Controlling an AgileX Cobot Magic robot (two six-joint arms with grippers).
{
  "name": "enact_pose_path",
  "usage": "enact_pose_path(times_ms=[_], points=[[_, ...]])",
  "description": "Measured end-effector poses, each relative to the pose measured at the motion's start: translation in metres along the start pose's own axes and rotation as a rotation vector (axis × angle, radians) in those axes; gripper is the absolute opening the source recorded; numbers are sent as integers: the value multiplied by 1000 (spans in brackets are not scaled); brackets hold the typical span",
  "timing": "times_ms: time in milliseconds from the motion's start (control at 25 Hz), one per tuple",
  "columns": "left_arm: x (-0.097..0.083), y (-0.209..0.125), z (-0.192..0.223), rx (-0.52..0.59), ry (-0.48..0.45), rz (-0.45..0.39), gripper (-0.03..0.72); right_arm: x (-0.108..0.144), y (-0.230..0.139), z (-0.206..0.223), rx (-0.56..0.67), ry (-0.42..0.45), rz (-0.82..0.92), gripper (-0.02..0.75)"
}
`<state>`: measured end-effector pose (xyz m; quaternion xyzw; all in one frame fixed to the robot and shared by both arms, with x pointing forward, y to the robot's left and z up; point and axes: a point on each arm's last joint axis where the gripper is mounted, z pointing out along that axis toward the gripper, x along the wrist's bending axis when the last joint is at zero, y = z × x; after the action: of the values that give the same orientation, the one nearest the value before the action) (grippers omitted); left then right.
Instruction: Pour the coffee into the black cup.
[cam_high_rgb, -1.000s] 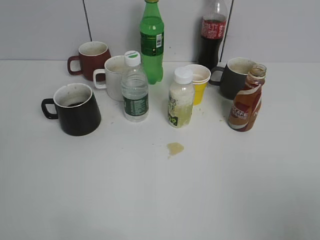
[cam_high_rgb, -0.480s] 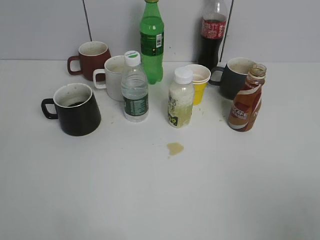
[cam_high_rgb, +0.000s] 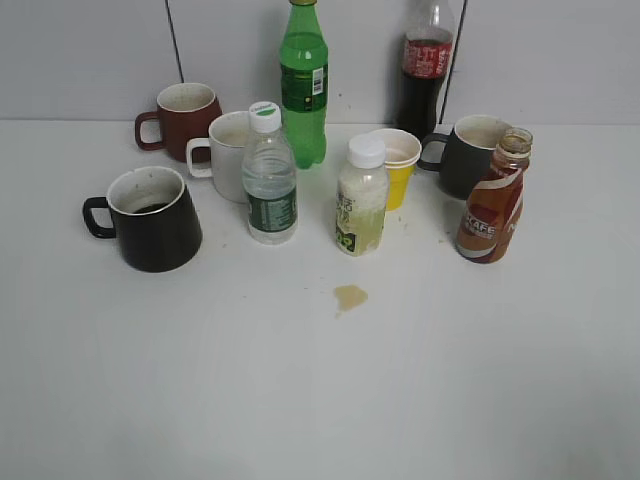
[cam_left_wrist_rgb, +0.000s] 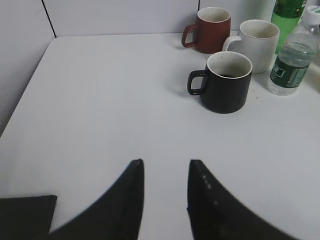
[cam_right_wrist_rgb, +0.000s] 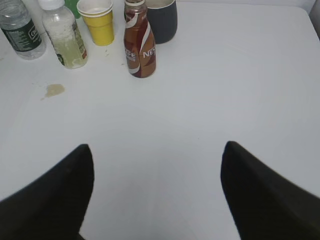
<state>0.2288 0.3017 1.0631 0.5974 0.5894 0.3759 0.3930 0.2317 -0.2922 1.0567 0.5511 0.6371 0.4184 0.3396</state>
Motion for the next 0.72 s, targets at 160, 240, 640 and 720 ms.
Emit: enact_pose_path(times_ms=[160,240,640,720], points=[[0,0,0,0,0,0,232,0,0,0,0,0,0,589],[0,0,0,0,0,0,232,0,0,0,0,0,0,589],[0,0,0,0,0,0,232,0,0,0,-1,0,-2,587],[0,0,0,0,0,0,232,0,0,0,-1,0,-2,587]])
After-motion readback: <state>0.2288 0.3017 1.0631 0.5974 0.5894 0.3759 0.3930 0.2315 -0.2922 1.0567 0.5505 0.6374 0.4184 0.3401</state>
